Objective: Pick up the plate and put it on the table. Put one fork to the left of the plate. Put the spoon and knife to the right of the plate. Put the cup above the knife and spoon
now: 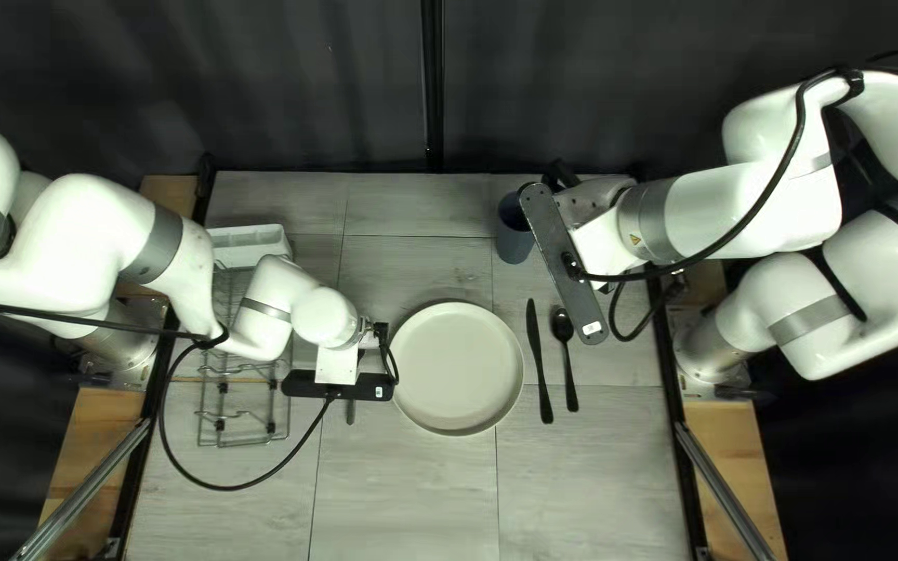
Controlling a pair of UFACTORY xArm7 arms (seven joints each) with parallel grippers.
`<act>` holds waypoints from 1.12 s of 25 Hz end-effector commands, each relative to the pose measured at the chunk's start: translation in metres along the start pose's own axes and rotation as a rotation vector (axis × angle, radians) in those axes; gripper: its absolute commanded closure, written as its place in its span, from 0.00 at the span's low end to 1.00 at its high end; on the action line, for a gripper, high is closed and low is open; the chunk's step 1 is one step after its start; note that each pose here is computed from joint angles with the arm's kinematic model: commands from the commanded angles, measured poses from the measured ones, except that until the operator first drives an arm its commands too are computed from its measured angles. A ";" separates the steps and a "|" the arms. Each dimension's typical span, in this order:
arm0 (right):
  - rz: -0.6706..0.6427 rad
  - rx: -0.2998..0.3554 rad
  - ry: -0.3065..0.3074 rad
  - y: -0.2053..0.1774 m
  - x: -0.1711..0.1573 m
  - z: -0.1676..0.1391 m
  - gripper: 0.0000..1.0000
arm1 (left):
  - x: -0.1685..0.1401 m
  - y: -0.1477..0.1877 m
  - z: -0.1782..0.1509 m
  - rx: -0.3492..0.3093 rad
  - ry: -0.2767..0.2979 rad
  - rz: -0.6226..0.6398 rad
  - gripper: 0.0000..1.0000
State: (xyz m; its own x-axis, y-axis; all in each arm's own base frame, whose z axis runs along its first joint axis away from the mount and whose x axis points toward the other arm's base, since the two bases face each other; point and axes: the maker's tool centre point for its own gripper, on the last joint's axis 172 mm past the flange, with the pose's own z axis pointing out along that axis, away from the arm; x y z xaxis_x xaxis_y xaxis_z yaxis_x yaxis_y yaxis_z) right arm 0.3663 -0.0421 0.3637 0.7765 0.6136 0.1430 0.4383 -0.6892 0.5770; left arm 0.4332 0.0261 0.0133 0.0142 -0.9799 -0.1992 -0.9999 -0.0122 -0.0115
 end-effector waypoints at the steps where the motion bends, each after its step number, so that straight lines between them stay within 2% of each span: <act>1: 0.000 0.000 0.000 0.000 0.000 0.000 0.00 | -0.002 0.002 0.001 -0.003 -0.002 0.002 0.00; 5: 0.000 0.000 0.000 0.000 0.000 0.000 0.00 | -0.006 0.003 0.000 -0.003 -0.001 -0.004 0.00; 12: 0.000 0.000 0.000 0.000 0.000 0.000 0.00 | -0.025 0.013 -0.042 0.008 -0.006 -0.040 0.00; 18: 0.000 0.000 0.000 0.000 0.000 0.000 0.00 | -0.044 0.024 -0.114 0.008 -0.033 -0.141 0.00; 22: 0.000 0.000 0.000 0.000 0.000 0.000 0.00 | -0.049 0.035 -0.161 0.003 -0.029 -0.212 0.00; 23: 0.000 0.000 0.000 0.000 0.000 0.000 0.00 | -0.051 0.042 -0.182 0.005 -0.018 -0.245 0.00; 25: 0.000 0.000 0.000 0.000 0.000 0.000 0.00 | -0.053 0.050 -0.198 0.005 0.007 -0.296 0.00; 28: 0.000 0.000 0.000 0.000 0.000 0.000 0.00 | -0.055 0.059 -0.217 0.004 0.089 -0.427 0.00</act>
State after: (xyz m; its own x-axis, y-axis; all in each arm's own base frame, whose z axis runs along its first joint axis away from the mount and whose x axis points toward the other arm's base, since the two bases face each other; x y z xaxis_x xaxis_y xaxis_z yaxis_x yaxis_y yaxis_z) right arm 0.3663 -0.0421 0.3637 0.7765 0.6136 0.1430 0.4383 -0.6892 0.5770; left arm 0.3790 0.0384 0.2190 0.3319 -0.9297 -0.1595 -0.9432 -0.3239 -0.0741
